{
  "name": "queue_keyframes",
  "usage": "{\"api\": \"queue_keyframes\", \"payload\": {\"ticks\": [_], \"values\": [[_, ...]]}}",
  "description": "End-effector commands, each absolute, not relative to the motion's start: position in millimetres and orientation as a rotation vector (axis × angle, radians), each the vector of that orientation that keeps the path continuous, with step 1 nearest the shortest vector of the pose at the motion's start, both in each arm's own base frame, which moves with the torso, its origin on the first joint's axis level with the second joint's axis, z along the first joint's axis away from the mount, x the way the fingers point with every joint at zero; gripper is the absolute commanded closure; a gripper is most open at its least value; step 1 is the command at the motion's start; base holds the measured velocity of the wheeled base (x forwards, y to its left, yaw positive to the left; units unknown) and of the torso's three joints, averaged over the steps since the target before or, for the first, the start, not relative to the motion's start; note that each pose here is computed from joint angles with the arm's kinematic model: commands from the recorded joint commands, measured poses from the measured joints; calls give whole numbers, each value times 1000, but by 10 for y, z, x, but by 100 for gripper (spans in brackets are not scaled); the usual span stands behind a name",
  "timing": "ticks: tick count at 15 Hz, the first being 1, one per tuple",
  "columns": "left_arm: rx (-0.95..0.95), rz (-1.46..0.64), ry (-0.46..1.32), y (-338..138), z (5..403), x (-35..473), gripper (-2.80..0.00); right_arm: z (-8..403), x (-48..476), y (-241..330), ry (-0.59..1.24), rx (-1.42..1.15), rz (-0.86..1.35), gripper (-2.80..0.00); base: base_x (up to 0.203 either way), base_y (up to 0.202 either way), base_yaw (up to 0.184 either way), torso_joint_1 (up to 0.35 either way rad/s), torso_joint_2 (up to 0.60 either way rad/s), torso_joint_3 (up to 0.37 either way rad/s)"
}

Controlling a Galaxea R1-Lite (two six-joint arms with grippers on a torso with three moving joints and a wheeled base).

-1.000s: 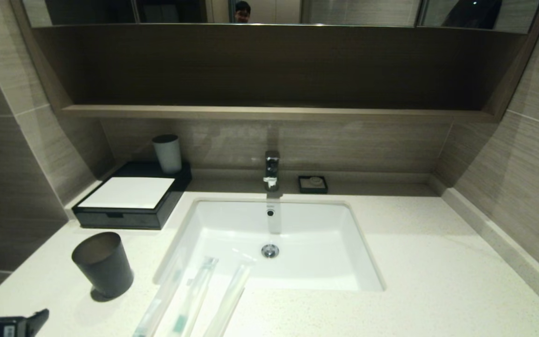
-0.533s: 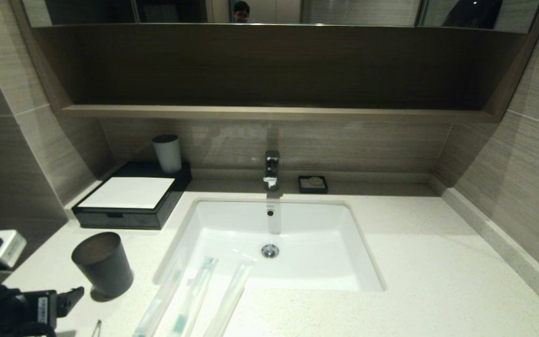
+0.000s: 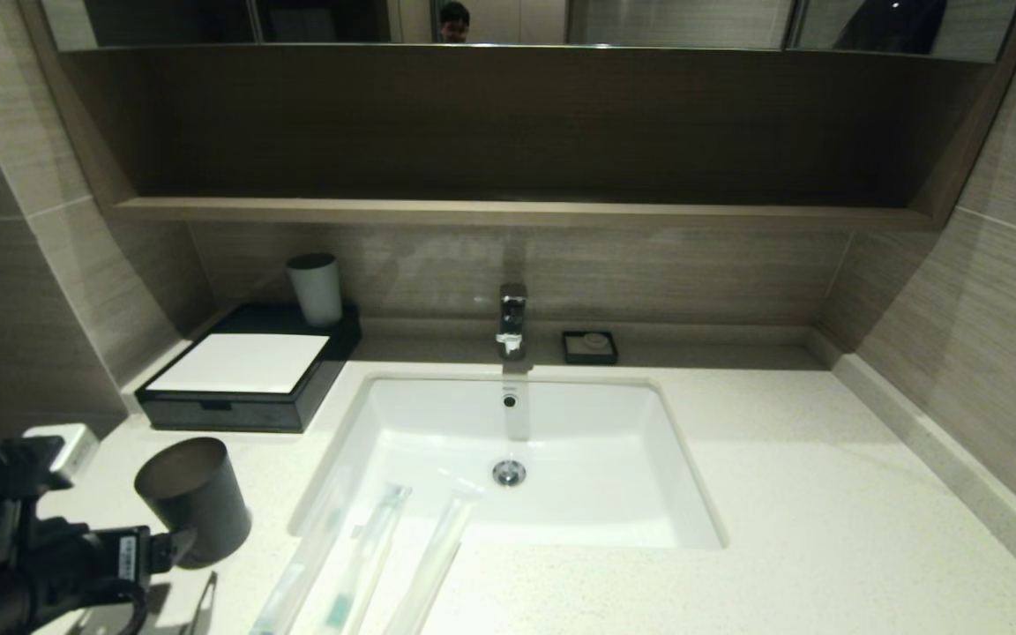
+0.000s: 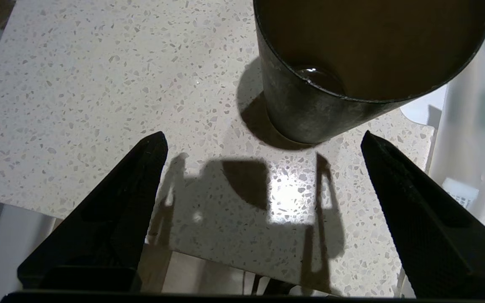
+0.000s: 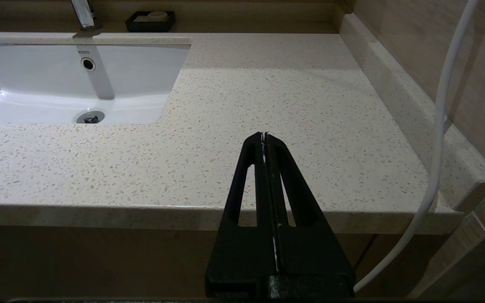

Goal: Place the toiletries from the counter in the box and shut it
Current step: Pick up the cup

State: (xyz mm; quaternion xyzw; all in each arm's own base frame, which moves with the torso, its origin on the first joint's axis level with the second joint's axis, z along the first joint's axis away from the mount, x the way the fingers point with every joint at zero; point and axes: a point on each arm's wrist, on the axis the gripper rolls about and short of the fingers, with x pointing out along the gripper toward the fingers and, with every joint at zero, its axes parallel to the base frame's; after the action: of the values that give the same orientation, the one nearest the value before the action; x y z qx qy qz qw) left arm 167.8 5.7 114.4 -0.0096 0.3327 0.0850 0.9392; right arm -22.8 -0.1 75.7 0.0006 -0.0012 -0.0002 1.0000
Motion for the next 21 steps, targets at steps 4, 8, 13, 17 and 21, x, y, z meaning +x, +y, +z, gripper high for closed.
{"api": "queue_keyframes", "payload": {"ticks": [4,8,13,17,21], "values": [[-40,145,711,42,1020,1800,-280,754,-227,-1,-2,2,0,0,0,0,0,0,0,0],[-41,121,716,12,922,1918,-280,754,-227,-1,-2,2,0,0,0,0,0,0,0,0],[-45,108,717,7,828,2060,-280,753,-228,-1,-3,2,0,0,0,0,0,0,0,0],[-47,100,690,-7,813,2176,-280,757,-228,-1,-3,2,0,0,0,0,0,0,0,0],[-47,99,682,-11,810,2286,-280,754,-227,-1,-2,2,0,0,0,0,0,0,0,0]]}}
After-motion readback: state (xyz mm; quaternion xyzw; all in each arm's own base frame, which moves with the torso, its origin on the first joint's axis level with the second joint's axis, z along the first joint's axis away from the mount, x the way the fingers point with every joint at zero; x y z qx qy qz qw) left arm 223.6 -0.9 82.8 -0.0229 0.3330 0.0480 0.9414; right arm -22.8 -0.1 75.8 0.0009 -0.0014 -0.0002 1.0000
